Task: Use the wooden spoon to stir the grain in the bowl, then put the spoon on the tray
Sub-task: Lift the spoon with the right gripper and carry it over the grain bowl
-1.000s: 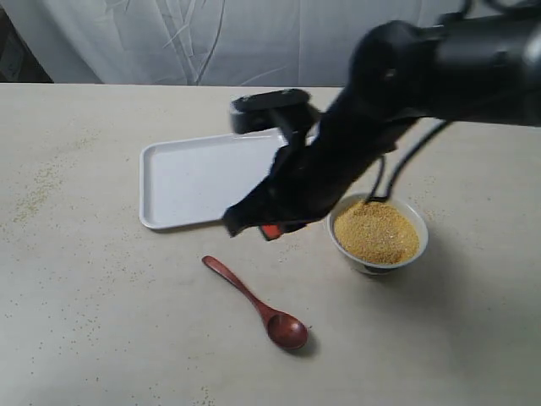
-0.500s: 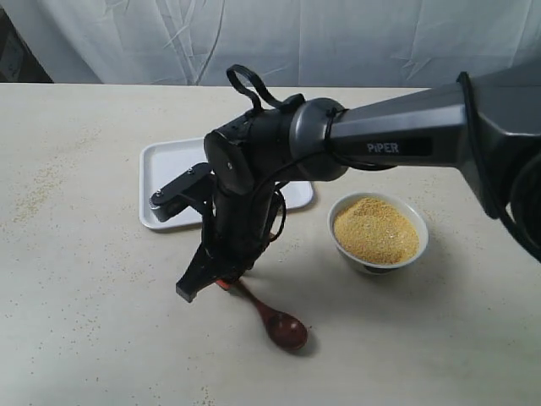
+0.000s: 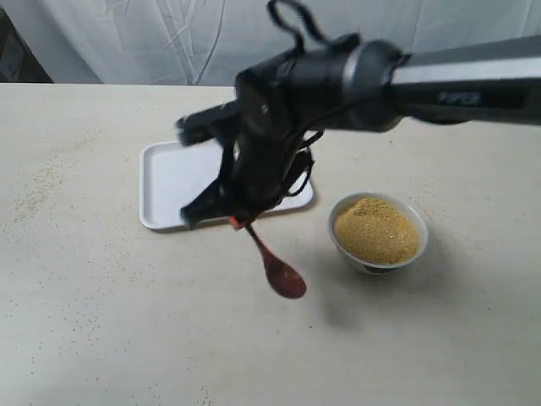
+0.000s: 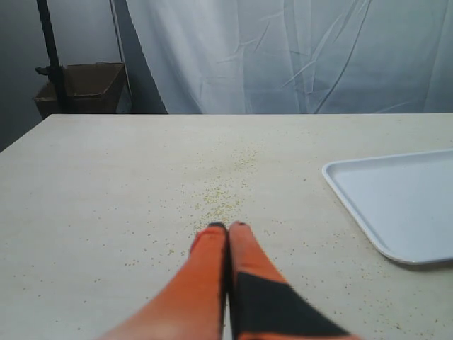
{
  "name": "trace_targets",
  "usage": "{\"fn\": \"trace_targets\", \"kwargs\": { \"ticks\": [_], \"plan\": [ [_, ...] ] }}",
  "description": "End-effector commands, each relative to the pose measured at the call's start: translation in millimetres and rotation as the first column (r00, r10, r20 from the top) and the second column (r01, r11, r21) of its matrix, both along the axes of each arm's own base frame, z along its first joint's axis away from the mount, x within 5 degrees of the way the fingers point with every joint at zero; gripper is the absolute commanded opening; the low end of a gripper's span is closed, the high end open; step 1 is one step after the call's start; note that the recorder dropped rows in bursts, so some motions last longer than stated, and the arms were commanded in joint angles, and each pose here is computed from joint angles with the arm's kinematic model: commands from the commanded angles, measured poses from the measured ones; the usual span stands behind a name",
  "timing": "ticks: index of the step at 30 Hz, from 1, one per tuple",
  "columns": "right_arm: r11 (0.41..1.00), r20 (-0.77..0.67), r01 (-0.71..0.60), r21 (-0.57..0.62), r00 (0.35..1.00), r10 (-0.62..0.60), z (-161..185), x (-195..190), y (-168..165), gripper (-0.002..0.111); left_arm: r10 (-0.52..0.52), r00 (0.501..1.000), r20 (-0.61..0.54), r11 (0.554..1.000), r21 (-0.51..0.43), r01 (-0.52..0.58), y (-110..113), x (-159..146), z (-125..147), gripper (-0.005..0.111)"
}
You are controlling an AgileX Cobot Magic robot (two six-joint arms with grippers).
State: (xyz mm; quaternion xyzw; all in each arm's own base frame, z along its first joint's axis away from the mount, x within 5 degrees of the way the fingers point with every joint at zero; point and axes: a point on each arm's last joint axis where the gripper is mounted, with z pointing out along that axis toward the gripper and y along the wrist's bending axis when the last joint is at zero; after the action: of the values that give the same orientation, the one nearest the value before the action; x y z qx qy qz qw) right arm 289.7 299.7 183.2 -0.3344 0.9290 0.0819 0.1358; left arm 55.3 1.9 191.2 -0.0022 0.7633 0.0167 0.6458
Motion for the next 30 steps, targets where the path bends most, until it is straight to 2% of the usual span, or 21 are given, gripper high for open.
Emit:
{"fn": "trace_targets", "kwargs": {
  "ticks": [1, 2, 5, 6, 8, 11, 15, 17, 30],
  "plan": [
    [0.943, 0.02, 0.33, 0.042, 0.943, -0.331, 47, 28, -58, 0.0, 0.004, 1.0, 0.014, 1.0, 0.002, -0.004, 0, 0, 0, 0.0],
    [0.91, 0.041, 0.413, 0.047, 0.909, -0.414, 50, 35, -72, 0.0, 0.004, 1.0, 0.014, 1.0, 0.002, -0.004, 0, 0, 0, 0.0],
    [0.748, 0.083, 0.663, 0.034, 0.744, -0.663, 48, 43, -115, 0.0, 0.004, 1.0, 0.014, 1.0, 0.002, -0.004, 0, 0, 0, 0.0],
    [0.705, 0.097, 0.709, 0.023, 0.701, -0.707, 45, 43, -127, 0.0, 0.004, 1.0, 0.014, 1.0, 0.002, -0.004, 0, 0, 0, 0.0],
    [0.666, 0.132, 0.746, 0.007, 0.659, -0.74, 39, 40, -144, 0.0, 0.004, 1.0, 0.014, 1.0, 0.002, -0.004, 0, 0, 0, 0.0],
    [0.644, 0.141, 0.765, 0.003, 0.638, -0.757, 22, 35, -155, 0.0, 0.004, 1.0, 0.014, 1.0, 0.002, -0.004, 0, 0, 0, 0.0],
    [0.632, 0.156, 0.773, 0.048, 0.619, -0.77, 1, 35, -156, 0.0, 0.004, 1.0, 0.014, 1.0, 0.002, -0.004, 0, 0, 0, 0.0],
    [0.627, 0.173, 0.778, 0.033, 0.614, -0.77, -5, 37, -157, 0.0, 0.004, 1.0, 0.014, 1.0, 0.002, -0.004, 0, 0, 0, 0.0],
    [0.566, 0.196, 0.819, 0.093, 0.542, -0.817, -7, 43, -158, 0.001, 0.004, 1.0, 0.014, 1.0, 0.002, -0.004, 0, 0, 0, 0.0]
  ]
}}
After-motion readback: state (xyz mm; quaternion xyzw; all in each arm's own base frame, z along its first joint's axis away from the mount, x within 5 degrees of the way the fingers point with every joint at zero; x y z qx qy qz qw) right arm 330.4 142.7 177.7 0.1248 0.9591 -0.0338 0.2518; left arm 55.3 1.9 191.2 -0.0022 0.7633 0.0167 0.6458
